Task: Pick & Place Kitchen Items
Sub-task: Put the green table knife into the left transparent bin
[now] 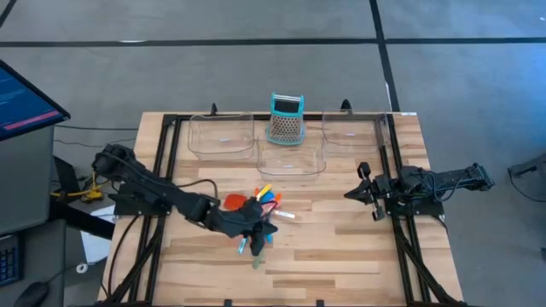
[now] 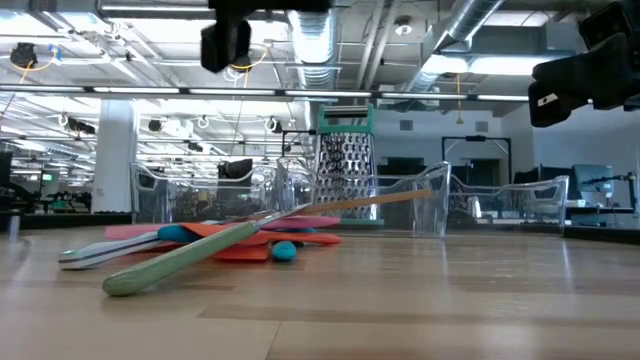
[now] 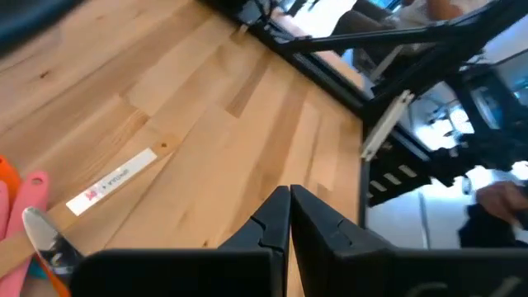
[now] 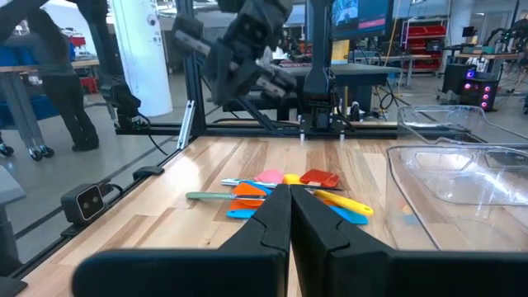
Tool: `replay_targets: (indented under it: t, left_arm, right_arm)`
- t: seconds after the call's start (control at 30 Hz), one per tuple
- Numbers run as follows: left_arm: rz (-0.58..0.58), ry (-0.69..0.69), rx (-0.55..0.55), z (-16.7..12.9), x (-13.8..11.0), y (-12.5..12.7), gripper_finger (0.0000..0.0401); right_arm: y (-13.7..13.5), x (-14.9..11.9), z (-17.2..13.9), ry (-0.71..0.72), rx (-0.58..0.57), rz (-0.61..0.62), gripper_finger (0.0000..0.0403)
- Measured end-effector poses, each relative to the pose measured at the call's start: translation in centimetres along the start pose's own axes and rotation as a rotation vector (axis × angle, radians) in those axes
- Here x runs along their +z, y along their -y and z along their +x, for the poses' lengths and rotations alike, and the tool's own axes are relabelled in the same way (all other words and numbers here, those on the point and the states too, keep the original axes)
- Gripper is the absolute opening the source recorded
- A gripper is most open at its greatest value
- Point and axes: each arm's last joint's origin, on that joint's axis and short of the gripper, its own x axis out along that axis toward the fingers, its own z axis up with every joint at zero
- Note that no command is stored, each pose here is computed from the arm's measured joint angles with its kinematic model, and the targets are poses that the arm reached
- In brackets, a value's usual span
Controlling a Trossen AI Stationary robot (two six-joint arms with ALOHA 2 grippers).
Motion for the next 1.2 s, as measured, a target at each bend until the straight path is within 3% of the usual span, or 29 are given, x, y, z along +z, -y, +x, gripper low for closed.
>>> replay_targets:
  t: [0.17, 0.33, 0.57, 0.73, 0.9, 1.03, 1.2]
  left_arm:
    - [-0.075, -0.073, 0.132, 1.7, -0.4, -1.4, 0.0003]
    - [-0.200, -0.138, 0.253, 2.0, 0.7, -2.6, 0.0002]
    - [-0.298, -0.099, 0.223, 2.3, 3.0, -1.7, 0.0002]
    - [-0.290, -0.109, 0.244, 3.8, 2.7, -1.5, 0.0002]
    - [-0.304, -0.191, 0.271, 6.7, 1.1, -1.7, 0.0002]
    - [-0.316, -0.280, 0.207, 8.9, 1.0, -0.3, 0.0002]
    - [-0.311, -0.367, 0.213, 9.3, 1.9, 0.7, 0.0002]
  right_arm:
    - [0.0, 0.0, 0.0, 0.000, -0.002, 0.000, 0.0000]
    - [0.0, 0.0, 0.0, 0.000, -0.003, -0.012, 0.0000]
    - [0.0, 0.0, 0.0, 0.000, -0.003, -0.015, 0.0000]
    - [0.0, 0.0, 0.0, -0.002, -0.003, 0.018, 0.0000]
    - [0.0, 0.0, 0.0, -0.007, 0.001, 0.035, 0.0000]
    - [0.0, -0.1, 0.0, -0.009, 0.001, 0.052, 0.0000]
    - [0.0, -0.1, 0.0, -0.011, 0.001, 0.047, 0.0000]
